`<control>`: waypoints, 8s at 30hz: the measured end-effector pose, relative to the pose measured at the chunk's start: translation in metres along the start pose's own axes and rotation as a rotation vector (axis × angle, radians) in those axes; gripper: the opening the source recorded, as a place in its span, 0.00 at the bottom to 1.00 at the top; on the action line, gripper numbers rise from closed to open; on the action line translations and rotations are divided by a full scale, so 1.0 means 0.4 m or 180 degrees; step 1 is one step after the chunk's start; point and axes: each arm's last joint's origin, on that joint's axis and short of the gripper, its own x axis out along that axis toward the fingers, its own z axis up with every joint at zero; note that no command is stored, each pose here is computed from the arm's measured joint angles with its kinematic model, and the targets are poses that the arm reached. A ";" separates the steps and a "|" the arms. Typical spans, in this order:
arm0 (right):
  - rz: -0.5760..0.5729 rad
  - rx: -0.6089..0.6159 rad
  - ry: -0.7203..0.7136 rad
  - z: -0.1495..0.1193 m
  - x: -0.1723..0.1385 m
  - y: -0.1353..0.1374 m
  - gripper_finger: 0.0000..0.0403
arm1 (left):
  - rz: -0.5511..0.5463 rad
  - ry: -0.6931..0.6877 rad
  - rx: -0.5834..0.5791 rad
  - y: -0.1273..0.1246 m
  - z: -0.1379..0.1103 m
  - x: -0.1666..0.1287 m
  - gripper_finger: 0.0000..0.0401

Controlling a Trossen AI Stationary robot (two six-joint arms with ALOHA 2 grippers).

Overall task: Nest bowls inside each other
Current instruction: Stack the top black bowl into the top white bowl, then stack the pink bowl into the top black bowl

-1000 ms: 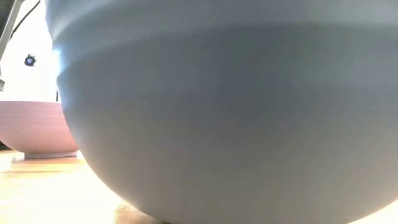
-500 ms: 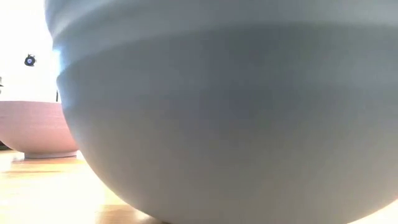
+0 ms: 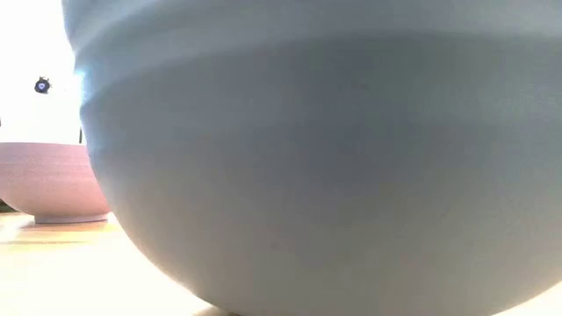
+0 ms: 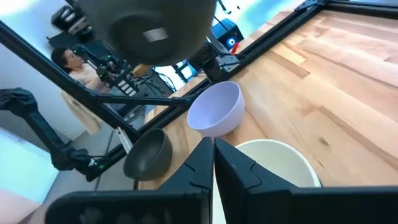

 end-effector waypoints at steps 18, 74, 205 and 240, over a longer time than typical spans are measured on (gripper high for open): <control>0.0458 0.0083 0.0050 -0.076 -0.110 0.002 0.02 | 0.0104 0.2281 0.2050 -0.034 0.117 0.312 0.00; 0.0722 0.0224 0.0071 -0.156 -0.183 -0.055 0.02 | -0.0266 0.3664 0.2852 -0.090 -0.061 0.625 0.00; -0.1309 -0.1632 0.4238 -0.147 -0.023 -0.112 0.42 | -0.0115 0.1189 -0.1093 0.008 -0.135 0.098 0.00; -0.0578 0.0331 0.2564 0.032 -0.067 0.006 0.02 | -0.0127 0.1219 -0.1064 0.008 -0.138 0.100 0.00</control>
